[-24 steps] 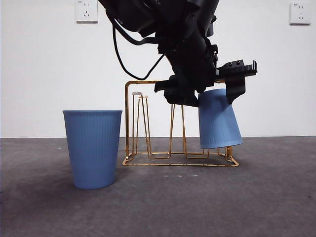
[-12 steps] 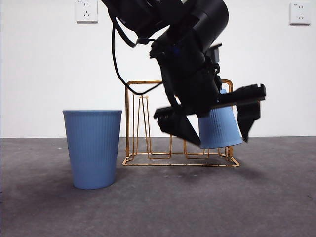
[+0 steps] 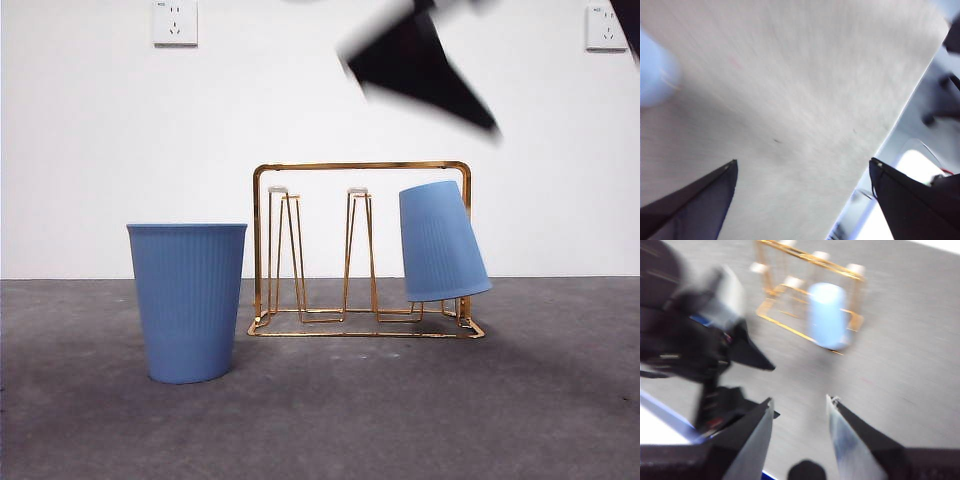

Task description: Pick up cup 1,put cup 1 in the cup rack,pick up cup 2,put cup 2 in the cup rack

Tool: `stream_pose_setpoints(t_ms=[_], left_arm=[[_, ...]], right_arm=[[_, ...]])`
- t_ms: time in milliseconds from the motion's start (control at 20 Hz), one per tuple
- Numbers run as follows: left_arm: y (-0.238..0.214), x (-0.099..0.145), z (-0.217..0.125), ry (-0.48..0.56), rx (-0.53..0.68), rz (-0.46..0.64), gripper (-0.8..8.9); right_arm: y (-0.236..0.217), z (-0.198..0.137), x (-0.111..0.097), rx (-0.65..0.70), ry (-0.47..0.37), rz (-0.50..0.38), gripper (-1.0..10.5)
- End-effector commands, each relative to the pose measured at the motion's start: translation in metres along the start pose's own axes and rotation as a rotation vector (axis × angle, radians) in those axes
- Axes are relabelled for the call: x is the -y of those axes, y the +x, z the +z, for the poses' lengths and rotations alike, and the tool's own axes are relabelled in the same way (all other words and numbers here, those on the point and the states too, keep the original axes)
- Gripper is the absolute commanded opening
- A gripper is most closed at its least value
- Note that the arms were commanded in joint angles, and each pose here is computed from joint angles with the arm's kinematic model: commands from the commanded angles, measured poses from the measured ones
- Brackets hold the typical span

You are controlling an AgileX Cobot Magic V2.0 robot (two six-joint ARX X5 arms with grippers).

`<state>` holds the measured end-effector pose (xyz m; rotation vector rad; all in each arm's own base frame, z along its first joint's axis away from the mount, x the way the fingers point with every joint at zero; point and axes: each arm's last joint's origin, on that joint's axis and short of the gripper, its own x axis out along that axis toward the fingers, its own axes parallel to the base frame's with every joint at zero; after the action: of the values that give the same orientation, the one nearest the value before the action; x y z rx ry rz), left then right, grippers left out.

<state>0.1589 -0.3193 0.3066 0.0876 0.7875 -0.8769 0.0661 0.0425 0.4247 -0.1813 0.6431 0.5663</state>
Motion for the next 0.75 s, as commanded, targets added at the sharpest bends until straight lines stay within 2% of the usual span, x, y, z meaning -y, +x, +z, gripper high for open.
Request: stream_pose_setpoints(t_ms=[50, 200, 350, 500, 650, 750], left_arm=[[-0.051, -0.006, 0.002, 0.064, 0.068, 0.163, 4.36], [-0.117, -0.025, -0.010, 0.077, 0.060, 0.400, 4.36], [-0.172, -0.042, -0.024, 0.055, 0.086, 0.542, 4.36], [-0.210, -0.052, -0.043, 0.014, 0.108, 0.636, 4.36], [-0.239, -0.060, -0.059, -0.026, 0.128, 0.682, 4.36], [-0.253, -0.063, -0.067, -0.052, 0.147, 0.676, 4.36]], right_arm=[[0.022, 0.016, -0.003, 0.001, 0.027, 0.114, 1.9], [0.062, 0.042, -0.006, -0.002, 0.051, 0.270, 1.9], [0.122, 0.065, -0.007, -0.055, 0.095, 0.367, 2.1], [0.185, 0.074, -0.016, -0.141, 0.116, 0.409, 4.1], [0.242, 0.072, -0.031, -0.220, 0.127, 0.433, 4.1], [0.274, 0.066, -0.046, -0.256, 0.119, 0.410, 4.1]])
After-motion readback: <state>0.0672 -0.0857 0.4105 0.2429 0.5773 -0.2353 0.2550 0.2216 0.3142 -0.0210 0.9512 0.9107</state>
